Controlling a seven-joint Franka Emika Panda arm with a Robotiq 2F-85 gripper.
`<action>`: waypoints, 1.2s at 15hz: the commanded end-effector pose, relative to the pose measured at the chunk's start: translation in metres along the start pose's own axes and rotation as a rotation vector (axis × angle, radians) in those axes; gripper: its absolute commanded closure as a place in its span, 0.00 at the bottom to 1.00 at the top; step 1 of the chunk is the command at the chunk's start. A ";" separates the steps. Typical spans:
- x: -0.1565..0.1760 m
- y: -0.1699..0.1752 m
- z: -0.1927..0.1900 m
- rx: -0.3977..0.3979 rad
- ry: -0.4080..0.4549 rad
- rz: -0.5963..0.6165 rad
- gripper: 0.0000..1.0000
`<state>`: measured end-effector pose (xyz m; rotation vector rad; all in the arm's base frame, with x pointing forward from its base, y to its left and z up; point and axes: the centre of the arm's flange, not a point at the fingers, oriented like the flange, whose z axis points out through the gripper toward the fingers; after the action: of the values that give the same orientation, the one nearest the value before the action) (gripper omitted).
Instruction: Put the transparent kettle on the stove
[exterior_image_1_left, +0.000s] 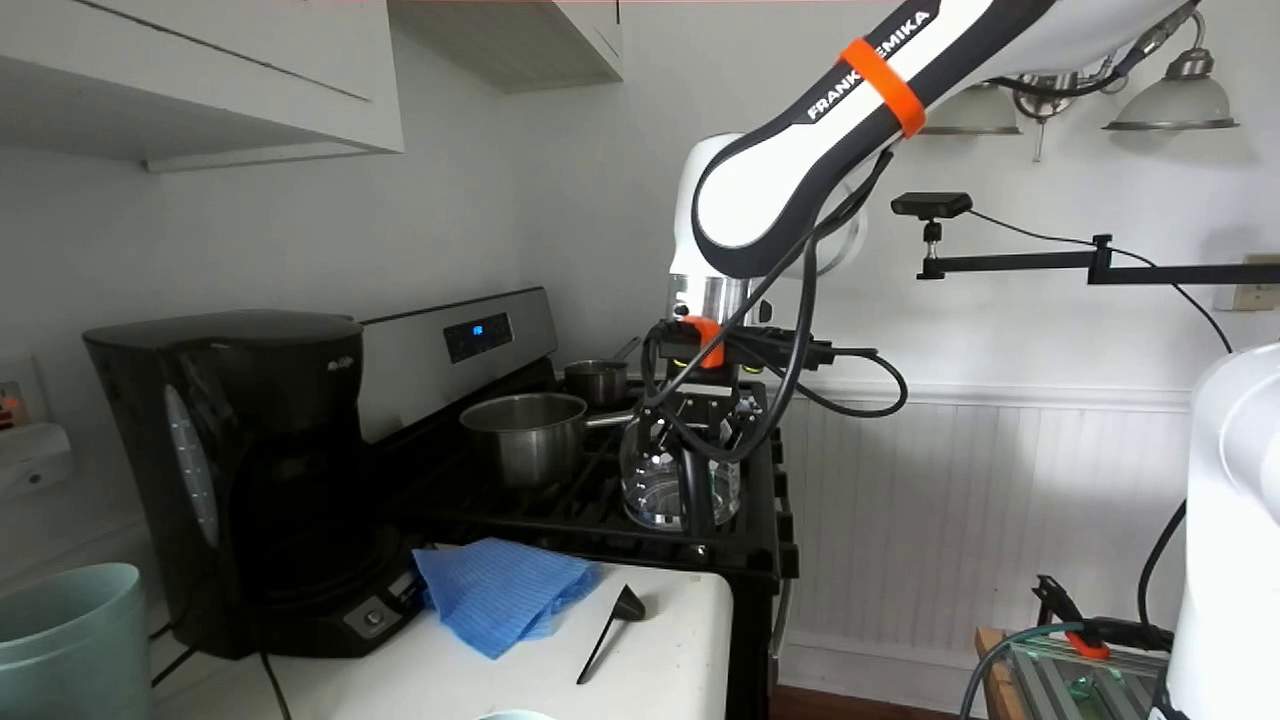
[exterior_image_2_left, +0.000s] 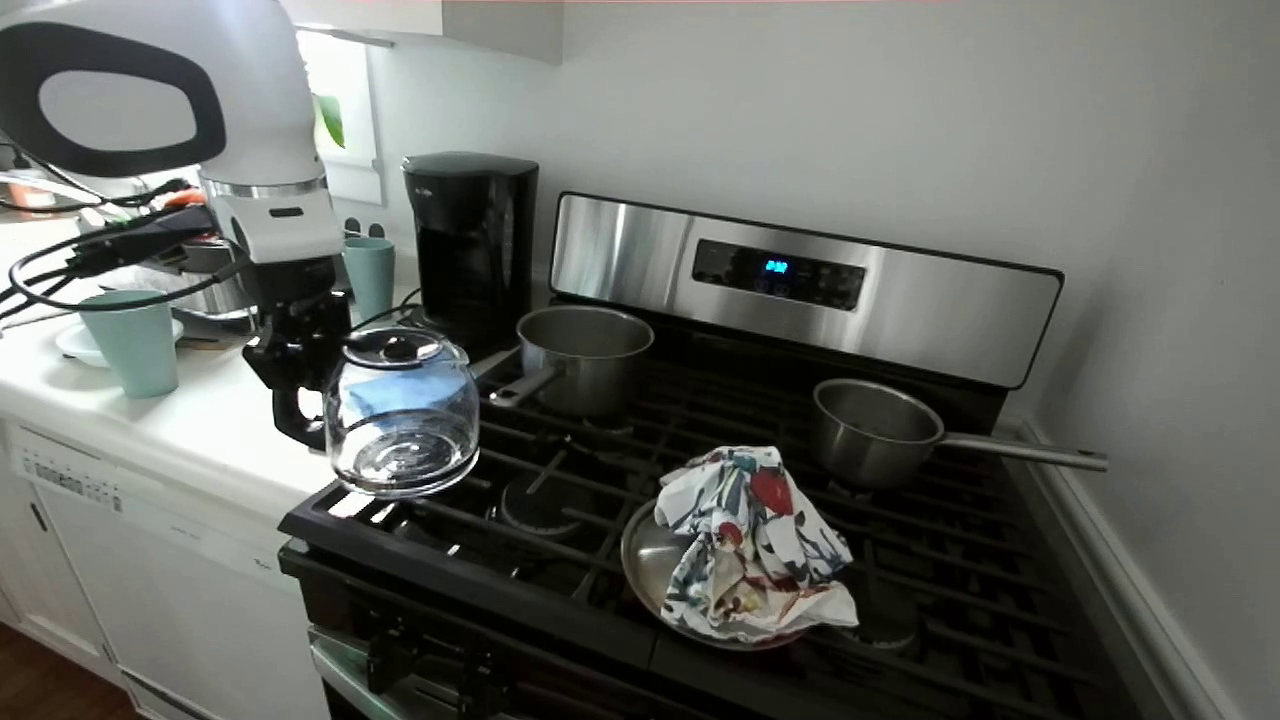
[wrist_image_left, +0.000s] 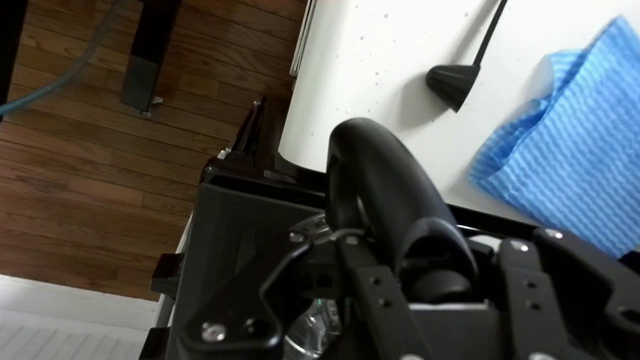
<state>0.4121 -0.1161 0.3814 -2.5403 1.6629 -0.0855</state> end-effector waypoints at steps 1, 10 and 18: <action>0.009 0.015 -0.012 0.027 0.060 0.027 1.00; 0.046 0.022 -0.018 0.070 0.103 0.055 1.00; 0.066 0.026 -0.021 0.079 0.119 0.085 1.00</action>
<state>0.4045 -0.1751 0.3875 -2.4422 1.7664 -0.2257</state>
